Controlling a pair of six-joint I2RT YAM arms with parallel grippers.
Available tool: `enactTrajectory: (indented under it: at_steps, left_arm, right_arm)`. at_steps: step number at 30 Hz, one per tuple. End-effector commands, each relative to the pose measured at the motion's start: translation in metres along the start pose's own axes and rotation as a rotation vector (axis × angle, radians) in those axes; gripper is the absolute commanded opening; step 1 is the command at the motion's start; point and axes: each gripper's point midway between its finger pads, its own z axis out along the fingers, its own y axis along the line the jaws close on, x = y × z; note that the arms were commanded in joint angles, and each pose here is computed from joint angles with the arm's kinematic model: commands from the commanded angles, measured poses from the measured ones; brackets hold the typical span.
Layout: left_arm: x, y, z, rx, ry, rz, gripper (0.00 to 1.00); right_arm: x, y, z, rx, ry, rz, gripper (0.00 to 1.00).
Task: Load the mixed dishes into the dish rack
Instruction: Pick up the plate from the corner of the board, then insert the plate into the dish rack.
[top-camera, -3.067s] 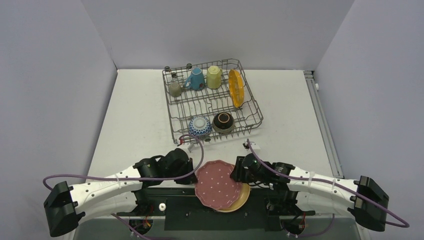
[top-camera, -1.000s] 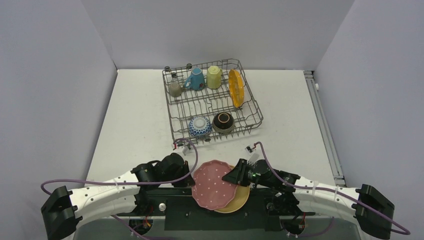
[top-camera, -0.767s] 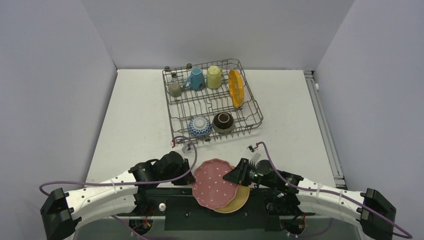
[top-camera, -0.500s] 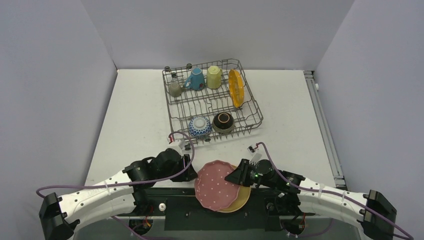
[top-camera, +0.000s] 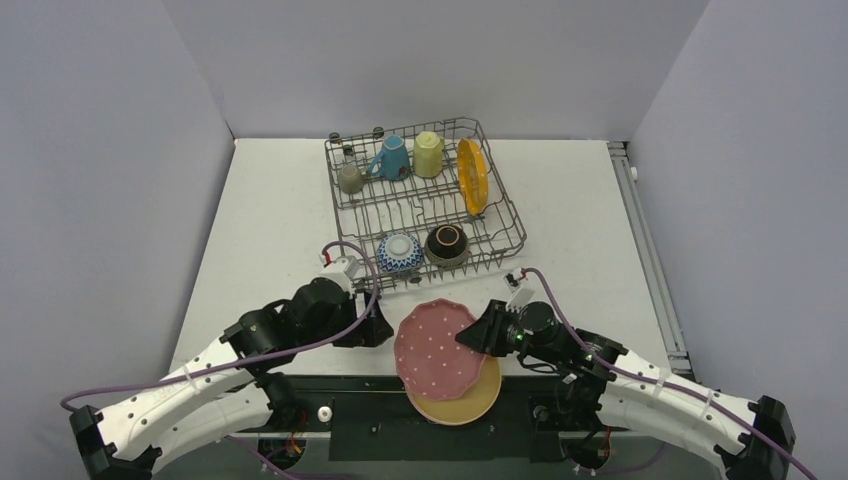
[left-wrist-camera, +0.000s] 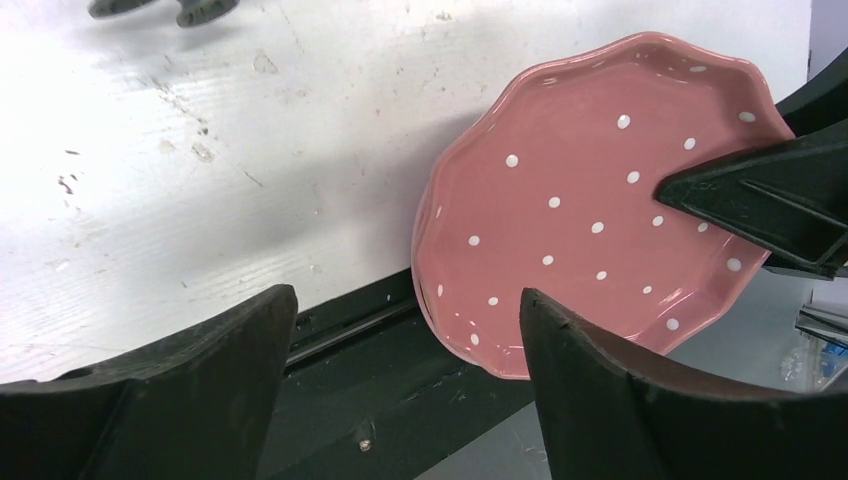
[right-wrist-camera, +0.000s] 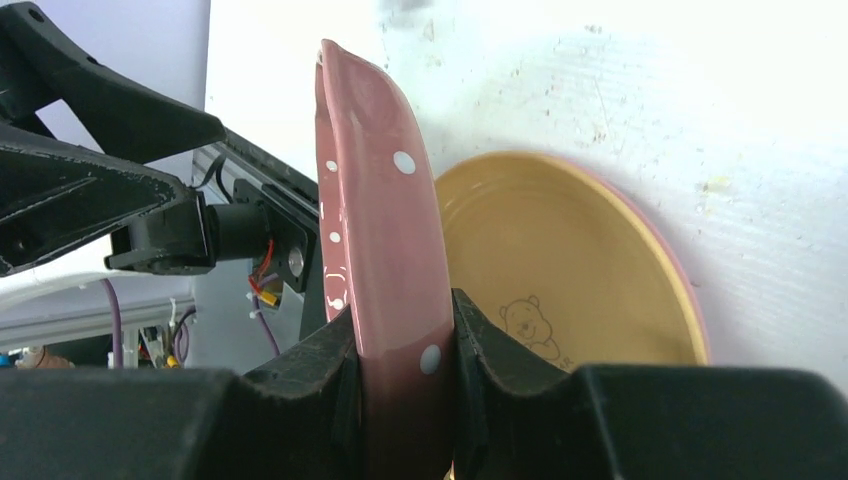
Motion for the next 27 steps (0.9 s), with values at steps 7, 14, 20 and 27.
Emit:
enactTrajectory:
  at_steps: [7,14,20,27]
  left_arm:
    - [-0.039,-0.014,-0.031,0.015,-0.071,0.134,0.92]
    - [-0.053,-0.018,-0.046,0.024,-0.100,0.212,0.96]
    - [-0.057,-0.021,-0.051,0.049,-0.118,0.248,0.96]
    - [-0.055,-0.026,-0.049,0.106,-0.134,0.282,0.96]
  right_arm:
    - [-0.090,0.082,-0.041,-0.149,-0.217,-0.073,0.00]
    - [-0.135,0.111,-0.065,-0.084,-0.289,-0.184,0.00]
    - [-0.175,0.144,-0.081,-0.044,-0.356,-0.267,0.00]
    - [-0.216,0.165,-0.080,0.042,-0.412,-0.339,0.00]
